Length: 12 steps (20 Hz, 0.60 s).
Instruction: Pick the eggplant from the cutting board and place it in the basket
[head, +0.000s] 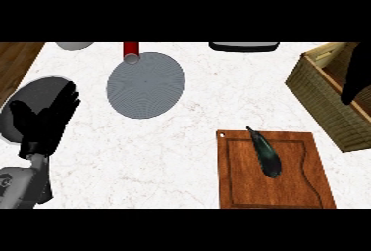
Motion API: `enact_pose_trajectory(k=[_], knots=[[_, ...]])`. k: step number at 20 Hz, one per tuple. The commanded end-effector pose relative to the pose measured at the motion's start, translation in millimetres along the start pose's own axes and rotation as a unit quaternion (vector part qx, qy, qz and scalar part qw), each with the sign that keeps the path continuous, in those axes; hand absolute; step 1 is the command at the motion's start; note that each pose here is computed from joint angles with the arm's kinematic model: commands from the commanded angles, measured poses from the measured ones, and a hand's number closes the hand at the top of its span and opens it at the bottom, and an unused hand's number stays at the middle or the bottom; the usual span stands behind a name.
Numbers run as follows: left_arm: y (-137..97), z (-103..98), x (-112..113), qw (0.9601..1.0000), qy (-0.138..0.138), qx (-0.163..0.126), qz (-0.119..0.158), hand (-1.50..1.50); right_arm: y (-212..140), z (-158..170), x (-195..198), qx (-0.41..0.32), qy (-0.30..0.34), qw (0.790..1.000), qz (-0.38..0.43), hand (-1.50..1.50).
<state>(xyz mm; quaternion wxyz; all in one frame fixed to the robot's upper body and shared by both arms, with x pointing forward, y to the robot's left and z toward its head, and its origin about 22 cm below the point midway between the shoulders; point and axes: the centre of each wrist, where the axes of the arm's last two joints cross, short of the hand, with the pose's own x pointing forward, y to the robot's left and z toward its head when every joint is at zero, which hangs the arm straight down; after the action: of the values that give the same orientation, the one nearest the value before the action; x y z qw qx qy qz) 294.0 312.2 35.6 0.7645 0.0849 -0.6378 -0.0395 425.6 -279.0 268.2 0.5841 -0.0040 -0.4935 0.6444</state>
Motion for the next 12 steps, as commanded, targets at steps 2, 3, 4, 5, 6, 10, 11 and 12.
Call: enact_pose_trajectory(k=[2, 3, 4, 5, 6, 10, 11, 12], knots=[[11, 10, -9, 1.0, -0.002, 0.005, -0.004, 0.0, 10, 19, -36, 0.033, -0.033, 0.998, -0.046, -1.5], [-6, 1, 9, 1.0, 0.001, 0.006, 0.006, 0.0, 4, 20, -37, 0.019, -0.038, 0.998, -0.051, -1.5], [4, 3, -14, 1.0, -0.002, 0.004, -0.001, 0.0, -1, 34, -38, -0.009, -0.053, 0.997, -0.06, -1.5], [-11, 0, 24, 1.0, -0.006, 0.0, 0.004, 0.0, 21, 21, -57, -0.015, -0.044, 0.997, -0.066, -1.5], [7, 1, -5, 0.9999, 0.001, 0.009, 0.009, 0.0, 20, 26, -59, -0.025, -0.051, 0.996, -0.075, -1.5], [9, 6, 6, 0.9999, -0.002, 0.01, -0.001, 0.0, 49, 19, -81, -0.021, -0.059, 0.995, -0.078, -1.5], [6, 2, -1, 1.0, 0.008, 0.003, 0.004, 0.0, 64, 16, -91, -0.008, -0.058, 0.995, -0.081, -1.5], [-29, -4, 6, 1.0, -0.007, 0.006, 0.0, 0.0, 64, 6, -84, -0.015, -0.061, 0.996, -0.07, -1.5]])
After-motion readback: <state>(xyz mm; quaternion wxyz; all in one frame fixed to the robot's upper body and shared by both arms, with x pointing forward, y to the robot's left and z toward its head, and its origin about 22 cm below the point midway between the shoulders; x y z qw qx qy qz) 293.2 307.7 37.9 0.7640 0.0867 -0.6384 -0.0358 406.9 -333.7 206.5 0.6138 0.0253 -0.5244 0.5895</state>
